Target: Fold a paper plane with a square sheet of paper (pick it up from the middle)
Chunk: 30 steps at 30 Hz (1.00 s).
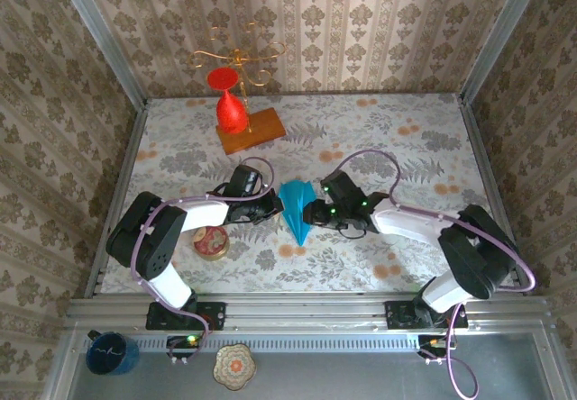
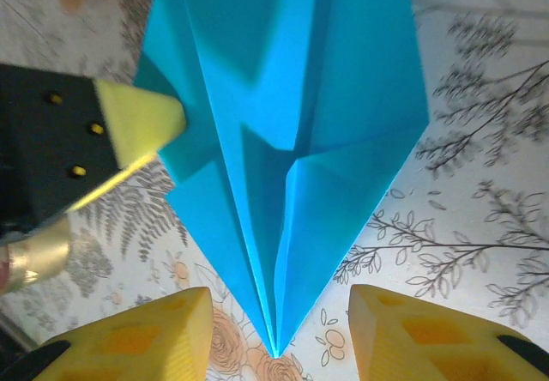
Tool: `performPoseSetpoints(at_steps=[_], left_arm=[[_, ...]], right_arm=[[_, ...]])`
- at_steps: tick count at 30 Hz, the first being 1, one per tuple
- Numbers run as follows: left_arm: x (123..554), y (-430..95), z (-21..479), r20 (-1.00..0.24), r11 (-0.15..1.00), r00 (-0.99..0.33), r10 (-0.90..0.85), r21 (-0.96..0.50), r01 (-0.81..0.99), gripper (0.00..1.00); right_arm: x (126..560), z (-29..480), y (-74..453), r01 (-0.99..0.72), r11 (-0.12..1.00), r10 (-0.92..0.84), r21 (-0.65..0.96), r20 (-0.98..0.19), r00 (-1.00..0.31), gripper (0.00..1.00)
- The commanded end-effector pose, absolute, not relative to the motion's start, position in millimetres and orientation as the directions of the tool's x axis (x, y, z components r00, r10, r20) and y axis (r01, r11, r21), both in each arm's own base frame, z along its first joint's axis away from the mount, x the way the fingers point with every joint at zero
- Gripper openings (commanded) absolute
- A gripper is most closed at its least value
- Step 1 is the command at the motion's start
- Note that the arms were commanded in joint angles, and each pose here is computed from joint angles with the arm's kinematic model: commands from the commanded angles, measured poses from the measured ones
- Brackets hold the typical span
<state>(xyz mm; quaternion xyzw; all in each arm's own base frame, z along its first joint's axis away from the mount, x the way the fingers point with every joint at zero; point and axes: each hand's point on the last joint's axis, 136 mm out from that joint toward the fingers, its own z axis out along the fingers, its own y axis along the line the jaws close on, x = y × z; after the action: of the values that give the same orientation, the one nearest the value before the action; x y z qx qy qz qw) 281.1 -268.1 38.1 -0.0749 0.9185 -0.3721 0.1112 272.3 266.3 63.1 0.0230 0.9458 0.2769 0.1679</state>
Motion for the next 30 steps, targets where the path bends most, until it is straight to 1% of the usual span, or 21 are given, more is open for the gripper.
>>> performPoseSetpoints(at_steps=[1, 9, 13, 22, 26, 30], left_arm=[[280.9, -273.2, 44.8, -0.149, 0.694, -0.965, -0.214, -0.719, -0.043, 0.05], [279.3, -273.9, 45.9, -0.144, 0.689, -0.967, -0.211, -0.723, -0.043, 0.05], [279.0, -274.2, 47.4, -0.144, 0.686, -0.967, -0.210, -0.727, -0.041, 0.05], [278.5, -274.8, 48.0, -0.143, 0.685, -0.968, -0.205, -0.728, -0.038, 0.06], [277.7, -274.3, 47.7, -0.141, 0.686, -0.969, -0.204, -0.727, -0.039, 0.07], [277.1, -273.4, 47.0, -0.140, 0.689, -0.969, -0.205, -0.724, -0.041, 0.09]], right_arm=[[274.5, 52.3, 274.7, -0.039, 0.874, 0.120, 0.485, -0.292, -0.949, 0.47], [276.4, 44.2, 307.7, -0.116, 0.872, 0.029, 0.475, -0.287, -0.957, 0.47], [276.1, 38.8, 309.8, -0.129, 0.885, 0.005, 0.448, -0.286, -0.958, 0.50], [280.6, 30.4, 308.0, -0.140, 0.910, -0.026, 0.390, -0.283, -0.959, 0.50], [282.5, 29.9, 303.1, -0.135, 0.923, -0.027, 0.359, -0.290, -0.957, 0.48], [284.2, 30.8, 295.5, -0.121, 0.937, -0.018, 0.327, -0.302, -0.953, 0.43]])
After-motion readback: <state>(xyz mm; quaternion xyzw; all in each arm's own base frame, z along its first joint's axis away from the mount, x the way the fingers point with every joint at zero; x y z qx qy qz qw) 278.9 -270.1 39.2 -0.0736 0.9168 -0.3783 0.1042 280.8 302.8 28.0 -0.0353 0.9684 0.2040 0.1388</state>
